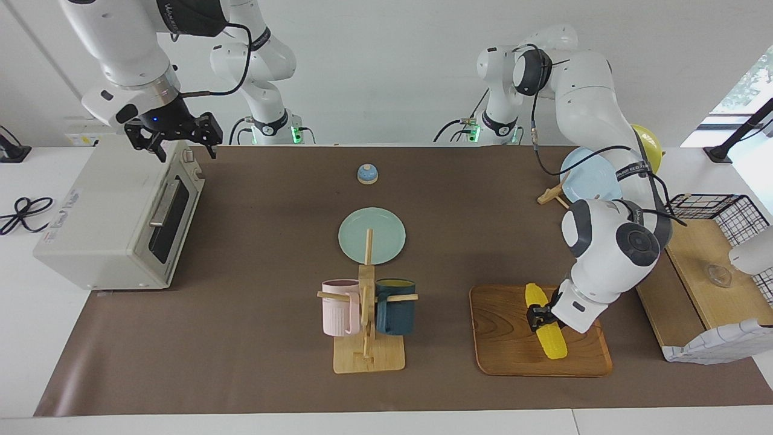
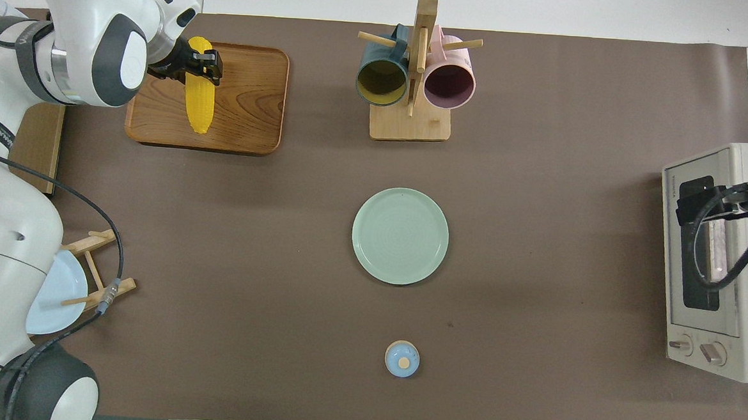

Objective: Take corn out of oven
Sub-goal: 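Lower the corn onto the wooden tray with the left gripper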

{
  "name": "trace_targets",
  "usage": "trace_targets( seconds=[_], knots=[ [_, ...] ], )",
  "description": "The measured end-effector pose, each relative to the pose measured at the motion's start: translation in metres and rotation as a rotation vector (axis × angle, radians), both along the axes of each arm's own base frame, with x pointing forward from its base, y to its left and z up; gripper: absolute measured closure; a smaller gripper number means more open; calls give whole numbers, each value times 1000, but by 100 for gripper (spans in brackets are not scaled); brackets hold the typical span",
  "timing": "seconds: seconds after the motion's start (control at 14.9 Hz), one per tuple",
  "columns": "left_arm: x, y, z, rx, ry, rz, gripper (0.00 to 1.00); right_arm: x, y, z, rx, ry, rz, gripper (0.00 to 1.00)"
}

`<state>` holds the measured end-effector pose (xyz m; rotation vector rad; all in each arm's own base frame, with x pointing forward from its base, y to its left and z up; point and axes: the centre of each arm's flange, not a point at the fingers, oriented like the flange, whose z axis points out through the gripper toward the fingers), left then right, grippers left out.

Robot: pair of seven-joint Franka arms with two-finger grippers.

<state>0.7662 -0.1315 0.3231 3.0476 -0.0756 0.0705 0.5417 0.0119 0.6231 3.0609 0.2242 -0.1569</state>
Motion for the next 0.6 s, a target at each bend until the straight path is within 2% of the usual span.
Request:
trace_targets(
  seconds=[0.13, 0.47, 0.54, 0.6],
  knots=[
    [6, 0, -12, -3, -1, -4, 44, 0, 5, 1, 0, -3, 8, 0],
    [11, 0, -6, -6, -23, -32, 44, 1, 3, 4, 1, -16, -12, 0],
    [10, -1, -6, -6, -24, -45, 38, 1, 4, 4, 2, -18, -16, 0],
    [10, -1, -6, -7, -25, -53, 26, 2, 5, 4, 3, -19, -23, 0]
  ],
)
